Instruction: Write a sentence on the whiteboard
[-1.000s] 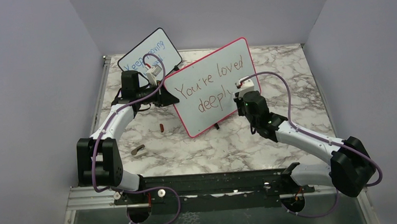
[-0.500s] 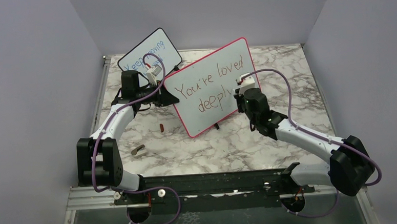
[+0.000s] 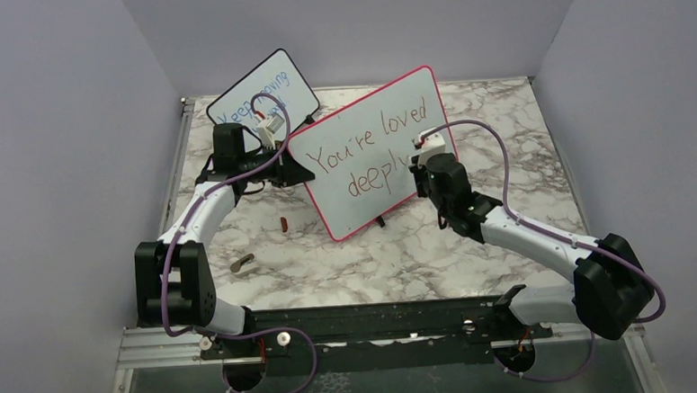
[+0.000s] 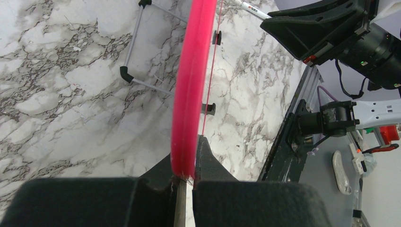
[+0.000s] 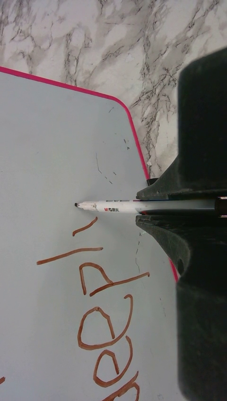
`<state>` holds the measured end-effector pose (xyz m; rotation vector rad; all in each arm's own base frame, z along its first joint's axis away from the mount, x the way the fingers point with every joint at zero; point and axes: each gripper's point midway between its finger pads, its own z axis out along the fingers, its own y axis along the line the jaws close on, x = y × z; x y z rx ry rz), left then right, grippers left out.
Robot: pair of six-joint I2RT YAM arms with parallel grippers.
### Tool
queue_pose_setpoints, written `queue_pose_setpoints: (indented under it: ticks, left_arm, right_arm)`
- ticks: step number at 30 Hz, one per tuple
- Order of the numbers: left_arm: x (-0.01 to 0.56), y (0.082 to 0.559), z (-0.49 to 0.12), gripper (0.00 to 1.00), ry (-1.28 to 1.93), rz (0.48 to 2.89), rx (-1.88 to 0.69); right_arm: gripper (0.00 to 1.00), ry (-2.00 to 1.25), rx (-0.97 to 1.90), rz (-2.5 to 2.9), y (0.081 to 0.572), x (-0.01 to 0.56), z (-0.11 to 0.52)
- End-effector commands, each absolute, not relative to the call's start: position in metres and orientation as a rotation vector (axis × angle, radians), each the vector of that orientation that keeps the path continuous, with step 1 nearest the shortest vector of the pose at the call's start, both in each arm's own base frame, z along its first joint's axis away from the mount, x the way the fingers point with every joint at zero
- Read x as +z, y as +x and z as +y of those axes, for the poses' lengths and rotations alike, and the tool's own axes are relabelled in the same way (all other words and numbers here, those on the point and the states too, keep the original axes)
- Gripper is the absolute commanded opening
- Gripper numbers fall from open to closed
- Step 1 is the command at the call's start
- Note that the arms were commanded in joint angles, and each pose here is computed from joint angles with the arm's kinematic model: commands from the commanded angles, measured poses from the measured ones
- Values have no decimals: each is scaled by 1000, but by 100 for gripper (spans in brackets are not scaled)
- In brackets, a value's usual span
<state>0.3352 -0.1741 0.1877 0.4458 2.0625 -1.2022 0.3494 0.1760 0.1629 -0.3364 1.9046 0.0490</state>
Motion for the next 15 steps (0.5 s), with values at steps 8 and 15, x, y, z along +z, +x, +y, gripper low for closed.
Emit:
queue_pose_setpoints:
  ticks: [8,15]
  left_arm:
    - [156,342,-158,0,343,2195,-1081]
    - [156,342,-158,0,343,2195,-1080]
  right_arm:
    - [0,-435,138,1994,332,142,187]
    - [0,-471,191,2045,320,130,191]
